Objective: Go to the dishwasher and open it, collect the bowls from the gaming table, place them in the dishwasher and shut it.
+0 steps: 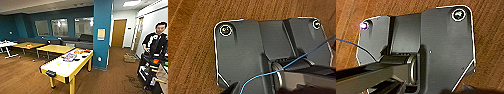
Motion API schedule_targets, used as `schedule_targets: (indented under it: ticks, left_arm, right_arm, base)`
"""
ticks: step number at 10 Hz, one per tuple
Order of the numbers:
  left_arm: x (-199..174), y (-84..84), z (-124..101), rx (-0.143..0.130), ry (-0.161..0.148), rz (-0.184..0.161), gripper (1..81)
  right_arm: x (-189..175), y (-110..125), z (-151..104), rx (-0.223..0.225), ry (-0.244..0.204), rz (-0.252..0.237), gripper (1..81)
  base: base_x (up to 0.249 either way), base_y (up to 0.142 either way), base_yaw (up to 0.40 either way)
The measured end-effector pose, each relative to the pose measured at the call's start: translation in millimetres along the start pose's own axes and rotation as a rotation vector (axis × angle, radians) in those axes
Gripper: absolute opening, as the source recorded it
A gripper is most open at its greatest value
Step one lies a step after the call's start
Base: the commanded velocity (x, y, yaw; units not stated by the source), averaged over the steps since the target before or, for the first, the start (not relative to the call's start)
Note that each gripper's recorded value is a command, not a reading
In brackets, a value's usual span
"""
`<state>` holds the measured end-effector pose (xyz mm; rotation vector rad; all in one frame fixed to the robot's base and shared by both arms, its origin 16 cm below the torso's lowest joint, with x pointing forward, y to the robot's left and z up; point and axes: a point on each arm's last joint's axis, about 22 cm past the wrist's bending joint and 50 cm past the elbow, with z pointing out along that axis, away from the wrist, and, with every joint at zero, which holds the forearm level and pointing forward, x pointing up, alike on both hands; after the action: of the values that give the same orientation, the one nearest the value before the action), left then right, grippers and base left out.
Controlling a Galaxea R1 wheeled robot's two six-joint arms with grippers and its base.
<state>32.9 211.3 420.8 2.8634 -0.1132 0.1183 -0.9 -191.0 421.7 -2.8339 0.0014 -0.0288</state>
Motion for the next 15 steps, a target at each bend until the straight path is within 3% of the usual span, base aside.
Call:
schedule_targets:
  ticks: [4, 15]
  left_arm:
    - [2.3, 0.1, 0.0, 0.0, 0.004, 0.001, 81.1]
    - [4.2, -1.6, -0.4, 0.001, 0.005, 0.001, 81.1]
  right_arm:
    - [5.1, 0.2, -0.4, 0.0, 0.007, -0.002, 81.1]
    - [5.7, -0.9, 0.0, 0.0, 0.007, -0.002, 81.1]
  base:
    - [0.134, 0.0, 0.0]
    - [0.134, 0.067, 0.0]
